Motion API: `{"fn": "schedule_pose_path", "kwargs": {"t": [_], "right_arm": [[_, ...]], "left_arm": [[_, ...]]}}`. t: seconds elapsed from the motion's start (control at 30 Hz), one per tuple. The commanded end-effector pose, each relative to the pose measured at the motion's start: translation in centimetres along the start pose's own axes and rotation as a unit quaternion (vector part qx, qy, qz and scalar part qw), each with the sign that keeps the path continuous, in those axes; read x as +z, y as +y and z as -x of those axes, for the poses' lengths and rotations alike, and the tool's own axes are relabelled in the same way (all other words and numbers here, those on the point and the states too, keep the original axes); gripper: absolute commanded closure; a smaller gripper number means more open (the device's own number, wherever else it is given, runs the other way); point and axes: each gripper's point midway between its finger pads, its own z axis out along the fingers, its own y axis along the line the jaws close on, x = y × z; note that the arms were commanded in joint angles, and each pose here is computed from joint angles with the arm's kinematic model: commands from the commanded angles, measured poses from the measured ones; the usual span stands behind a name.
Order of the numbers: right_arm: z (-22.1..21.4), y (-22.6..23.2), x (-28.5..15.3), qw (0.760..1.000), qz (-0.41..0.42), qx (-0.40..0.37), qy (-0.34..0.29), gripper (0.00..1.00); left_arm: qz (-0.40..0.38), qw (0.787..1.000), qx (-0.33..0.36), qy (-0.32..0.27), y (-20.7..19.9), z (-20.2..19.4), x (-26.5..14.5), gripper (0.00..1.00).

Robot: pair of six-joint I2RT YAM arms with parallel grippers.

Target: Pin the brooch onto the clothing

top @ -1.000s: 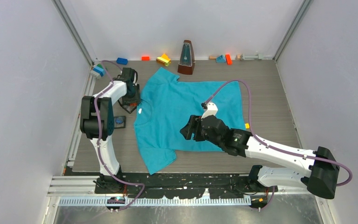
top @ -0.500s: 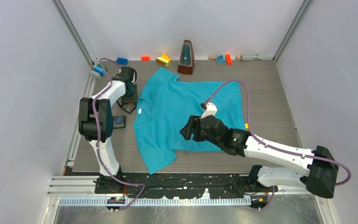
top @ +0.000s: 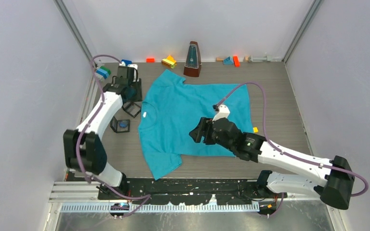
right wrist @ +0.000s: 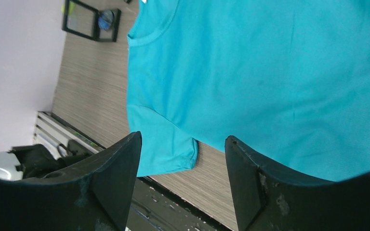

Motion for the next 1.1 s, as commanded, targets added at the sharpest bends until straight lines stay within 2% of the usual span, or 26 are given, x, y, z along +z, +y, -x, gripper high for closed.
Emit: {"fn": "schedule_pose_path", "kwargs": {"t": [0.0,0.07,0.23,0.37,0.47,0.67,1.07], "right_arm": [[2.9,-0.4,-1.5,0.999,0.022,0.037,-0.033,0.3],[3.5,-0.6,-1.8,0.997,0.036,0.064,-0.028,0.3],[4.8,1.8,-3.2,0.987,0.107,0.121,-0.017,0.3],[5.9,4.8,-4.7,0.973,0.176,0.15,-0.014,0.33],[6.1,6.0,-5.0,0.966,0.202,0.162,-0.005,0.37],[6.6,7.9,-4.0,0.955,0.23,0.189,0.01,0.52],[7.5,9.2,-2.8,0.953,0.232,0.193,-0.003,0.61]], "left_arm": [[-0.102,0.992,0.033,-0.062,-5.5,0.9,-5.8,0.72],[-0.166,0.979,0.075,-0.088,-8.8,0.0,-8.2,0.72],[-0.29,0.92,0.212,-0.156,-16.2,-3.5,-14.7,0.71],[-0.356,0.883,0.236,-0.194,-18.4,-5.0,-18.1,0.71],[-0.385,0.864,0.243,-0.215,-19.5,-5.7,-19.6,0.71],[-0.41,0.848,0.25,-0.223,-20.7,-6.9,-20.7,0.73],[-0.407,0.847,0.266,-0.216,-21.1,-7.7,-20.8,0.73]]}}
